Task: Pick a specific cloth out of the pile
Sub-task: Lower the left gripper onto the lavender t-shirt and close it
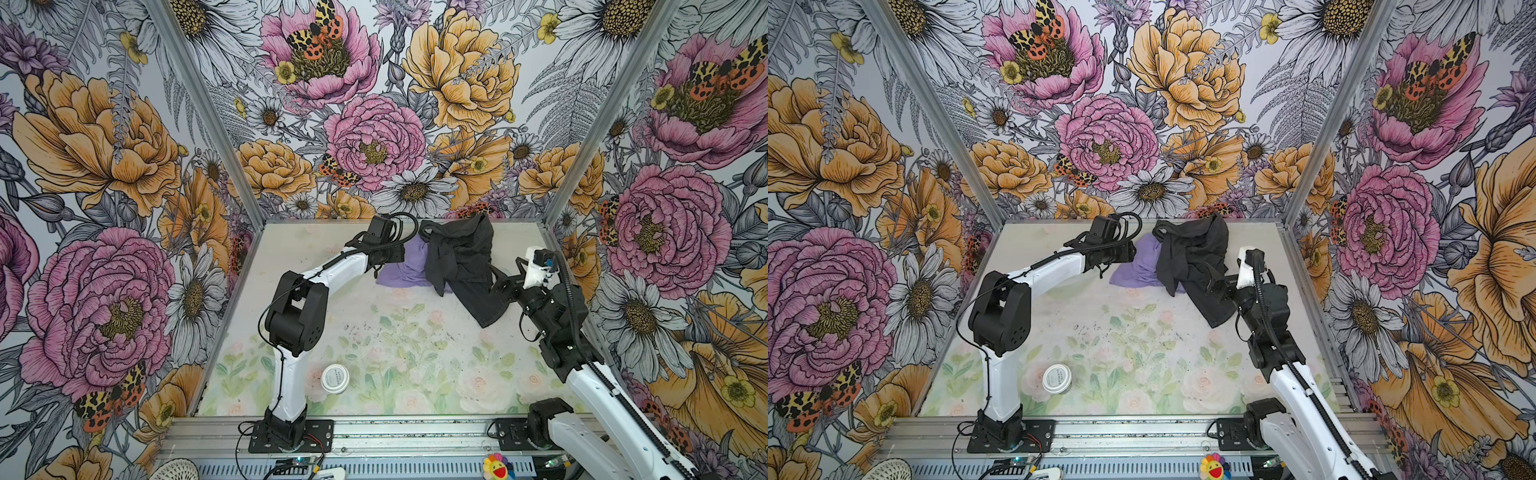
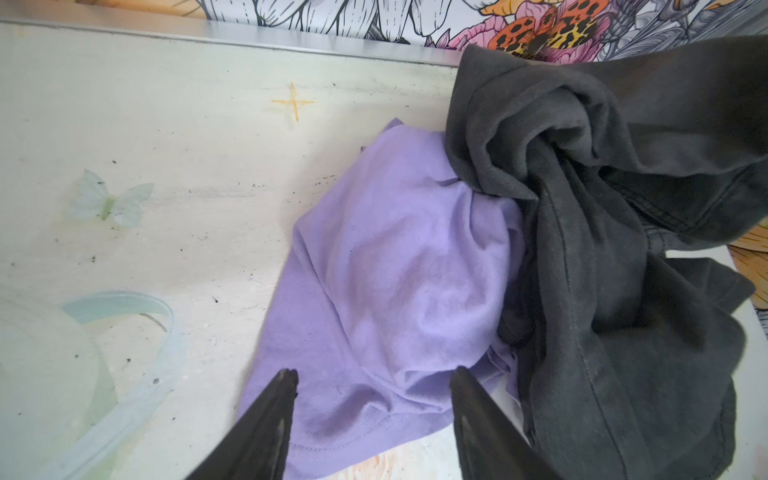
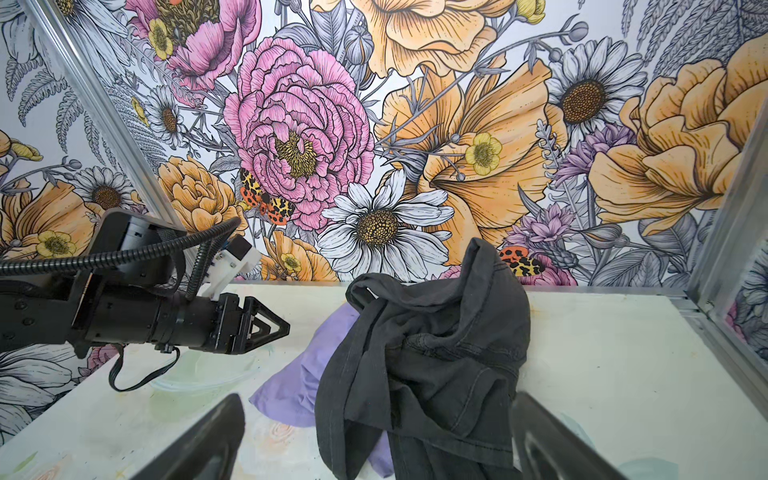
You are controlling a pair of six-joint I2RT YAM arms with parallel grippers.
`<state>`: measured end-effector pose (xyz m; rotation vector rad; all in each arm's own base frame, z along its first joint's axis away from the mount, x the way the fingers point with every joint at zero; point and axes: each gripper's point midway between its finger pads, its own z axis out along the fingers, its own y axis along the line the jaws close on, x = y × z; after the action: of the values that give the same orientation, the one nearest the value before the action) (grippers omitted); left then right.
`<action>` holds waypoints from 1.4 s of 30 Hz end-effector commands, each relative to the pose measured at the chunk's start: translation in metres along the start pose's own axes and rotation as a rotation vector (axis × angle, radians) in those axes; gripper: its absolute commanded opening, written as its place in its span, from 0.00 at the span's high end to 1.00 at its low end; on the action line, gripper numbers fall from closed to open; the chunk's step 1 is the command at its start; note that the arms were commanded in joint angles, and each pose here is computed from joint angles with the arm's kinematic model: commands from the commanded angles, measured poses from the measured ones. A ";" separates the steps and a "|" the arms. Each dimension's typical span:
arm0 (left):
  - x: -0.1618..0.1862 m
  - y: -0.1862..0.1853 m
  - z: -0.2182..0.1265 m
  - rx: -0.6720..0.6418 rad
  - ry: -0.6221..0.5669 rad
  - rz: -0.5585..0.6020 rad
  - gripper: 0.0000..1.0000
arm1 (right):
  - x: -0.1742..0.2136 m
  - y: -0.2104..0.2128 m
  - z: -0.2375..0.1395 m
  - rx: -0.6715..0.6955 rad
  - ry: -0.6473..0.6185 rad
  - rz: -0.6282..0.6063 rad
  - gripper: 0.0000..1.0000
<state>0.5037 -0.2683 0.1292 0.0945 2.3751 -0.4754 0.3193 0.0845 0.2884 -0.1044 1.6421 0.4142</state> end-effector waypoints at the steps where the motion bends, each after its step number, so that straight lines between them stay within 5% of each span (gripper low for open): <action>1: -0.012 -0.008 0.001 0.009 -0.029 -0.028 0.42 | -0.007 0.003 -0.002 -0.004 -0.037 0.013 0.01; 30: 0.027 -0.019 0.064 0.083 0.111 -0.156 0.52 | -0.007 -0.001 -0.005 0.016 -0.045 0.014 0.01; 42: 0.016 -0.024 0.064 0.092 0.088 -0.171 1.00 | -0.007 -0.002 -0.006 0.023 -0.046 0.015 0.01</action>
<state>0.5233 -0.3065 0.0635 -0.0569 2.4934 -0.6386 0.3169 0.0794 0.2888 -0.0768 1.6304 0.3990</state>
